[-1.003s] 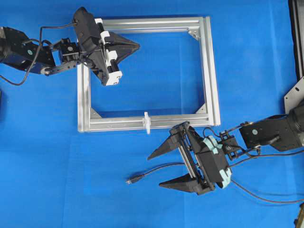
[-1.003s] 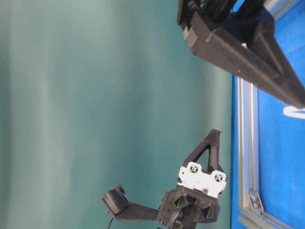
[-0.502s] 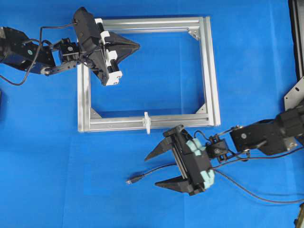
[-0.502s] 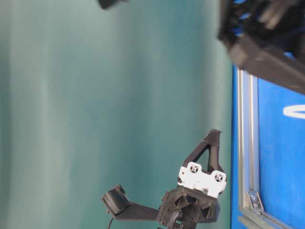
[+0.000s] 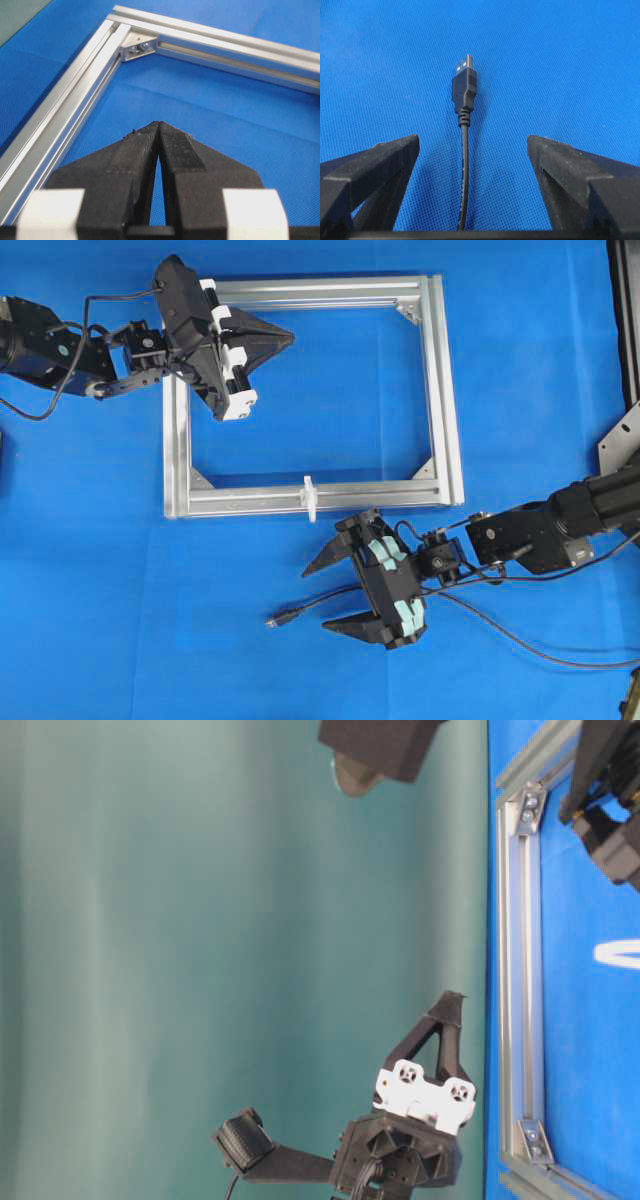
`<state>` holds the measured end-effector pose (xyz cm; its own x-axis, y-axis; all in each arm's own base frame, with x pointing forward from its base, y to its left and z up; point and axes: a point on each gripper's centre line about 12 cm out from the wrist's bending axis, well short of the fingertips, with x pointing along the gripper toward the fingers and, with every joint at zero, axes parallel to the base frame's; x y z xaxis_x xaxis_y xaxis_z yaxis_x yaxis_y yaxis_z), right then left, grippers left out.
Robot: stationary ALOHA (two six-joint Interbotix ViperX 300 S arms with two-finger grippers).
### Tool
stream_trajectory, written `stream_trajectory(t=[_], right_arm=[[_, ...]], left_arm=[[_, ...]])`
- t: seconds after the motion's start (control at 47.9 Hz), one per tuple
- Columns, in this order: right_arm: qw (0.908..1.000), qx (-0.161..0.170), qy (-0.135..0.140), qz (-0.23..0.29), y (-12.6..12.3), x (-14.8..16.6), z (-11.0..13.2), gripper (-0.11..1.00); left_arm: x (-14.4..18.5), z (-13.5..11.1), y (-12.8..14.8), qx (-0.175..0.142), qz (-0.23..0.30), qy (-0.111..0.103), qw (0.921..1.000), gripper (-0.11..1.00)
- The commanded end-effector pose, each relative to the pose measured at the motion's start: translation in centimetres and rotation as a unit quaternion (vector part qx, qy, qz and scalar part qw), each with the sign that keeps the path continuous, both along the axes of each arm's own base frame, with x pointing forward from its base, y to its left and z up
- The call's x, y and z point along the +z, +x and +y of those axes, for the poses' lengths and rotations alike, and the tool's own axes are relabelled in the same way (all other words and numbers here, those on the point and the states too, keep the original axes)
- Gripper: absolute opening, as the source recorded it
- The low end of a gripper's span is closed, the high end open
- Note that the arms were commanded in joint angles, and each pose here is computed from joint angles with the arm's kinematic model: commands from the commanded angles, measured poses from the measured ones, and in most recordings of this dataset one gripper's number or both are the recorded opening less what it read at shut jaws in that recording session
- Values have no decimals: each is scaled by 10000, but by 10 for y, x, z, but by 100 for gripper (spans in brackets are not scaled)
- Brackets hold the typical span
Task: Insert the wire through the string loop located in the center.
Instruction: 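Open the right gripper and lower it over the black USB cable, then close the right gripper on the cable just behind the USB plug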
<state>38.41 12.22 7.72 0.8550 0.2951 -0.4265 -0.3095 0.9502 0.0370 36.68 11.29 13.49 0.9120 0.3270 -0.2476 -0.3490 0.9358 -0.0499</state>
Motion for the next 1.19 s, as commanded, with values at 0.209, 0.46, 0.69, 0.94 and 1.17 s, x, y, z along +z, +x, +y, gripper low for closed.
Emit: stream_trajectory(t=[0.209, 0.46, 0.69, 0.94, 1.17], right_arm=[[10000, -57, 55, -47, 3, 6, 0, 85], [10000, -54, 32, 2, 1, 4, 0, 58], [10000, -44, 27, -16, 1, 4, 0, 2], [10000, -41, 29, -15, 1, 5, 0, -2], [10000, -39, 57, -46, 2, 8, 2, -2]], left_arm=[[16, 0, 2, -10, -221, 66, 9997, 0], [16, 0, 2, -10, -221, 66, 9997, 0], [16, 0, 2, -10, -221, 66, 9997, 0], [16, 0, 2, -11, -207, 61, 9998, 0], [15, 0, 2, -17, -198, 63, 9998, 0]])
